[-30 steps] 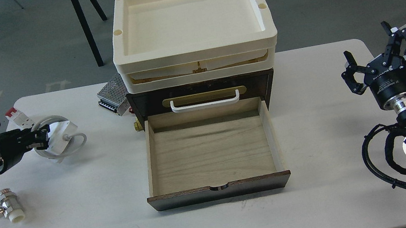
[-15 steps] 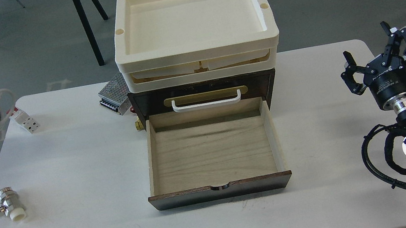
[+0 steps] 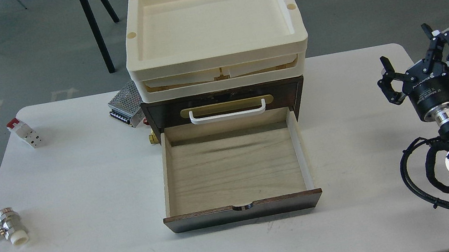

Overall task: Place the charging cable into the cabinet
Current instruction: 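Carry the charger over the open wooden drawer with the left gripper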

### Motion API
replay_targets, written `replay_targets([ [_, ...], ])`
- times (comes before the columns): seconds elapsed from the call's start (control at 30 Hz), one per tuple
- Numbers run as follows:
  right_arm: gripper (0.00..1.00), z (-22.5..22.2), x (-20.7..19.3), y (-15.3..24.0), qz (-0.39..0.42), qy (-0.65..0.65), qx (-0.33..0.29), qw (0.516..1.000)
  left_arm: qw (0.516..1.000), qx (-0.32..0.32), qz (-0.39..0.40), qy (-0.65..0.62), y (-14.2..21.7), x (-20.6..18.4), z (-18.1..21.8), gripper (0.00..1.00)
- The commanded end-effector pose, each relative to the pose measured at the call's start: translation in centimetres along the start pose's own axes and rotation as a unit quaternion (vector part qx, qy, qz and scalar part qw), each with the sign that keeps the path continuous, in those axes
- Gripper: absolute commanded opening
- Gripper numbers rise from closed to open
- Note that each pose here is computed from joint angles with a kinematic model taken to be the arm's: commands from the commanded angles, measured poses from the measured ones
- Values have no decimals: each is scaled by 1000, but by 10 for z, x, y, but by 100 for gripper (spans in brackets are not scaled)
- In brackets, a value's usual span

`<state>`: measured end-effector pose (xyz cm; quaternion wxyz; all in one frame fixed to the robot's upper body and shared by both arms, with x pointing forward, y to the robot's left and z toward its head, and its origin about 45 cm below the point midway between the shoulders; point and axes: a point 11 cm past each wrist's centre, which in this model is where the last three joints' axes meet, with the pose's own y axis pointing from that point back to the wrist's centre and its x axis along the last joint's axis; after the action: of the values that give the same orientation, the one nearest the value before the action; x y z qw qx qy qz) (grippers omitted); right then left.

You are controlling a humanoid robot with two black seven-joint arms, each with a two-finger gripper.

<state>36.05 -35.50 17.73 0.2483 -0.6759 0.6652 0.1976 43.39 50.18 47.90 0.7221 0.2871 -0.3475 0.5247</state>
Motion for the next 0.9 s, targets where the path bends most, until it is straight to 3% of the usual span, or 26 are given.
replay_targets([
  [0.0, 99, 0, 0, 0, 0, 0, 0, 1000, 996, -84, -15, -29, -5, 5, 63, 1],
  [0.17, 99, 0, 0, 0, 0, 0, 0, 1000, 977, -191, -48, -79, -4, -5, 149, 1],
  [0.37, 99, 1, 2, 0, 3, 1, -1, 1000, 946, -283, -106, -120, -1, -45, 218, 1],
  [0.63, 99, 0, 2, 0, 3, 1, -1, 1000, 898, -354, -197, -169, -4, -123, 264, 1],
  [0.87, 99, 0, 1, 0, 2, 1, 0, 1000, 872, -361, -273, -188, -14, -187, 261, 1],
])
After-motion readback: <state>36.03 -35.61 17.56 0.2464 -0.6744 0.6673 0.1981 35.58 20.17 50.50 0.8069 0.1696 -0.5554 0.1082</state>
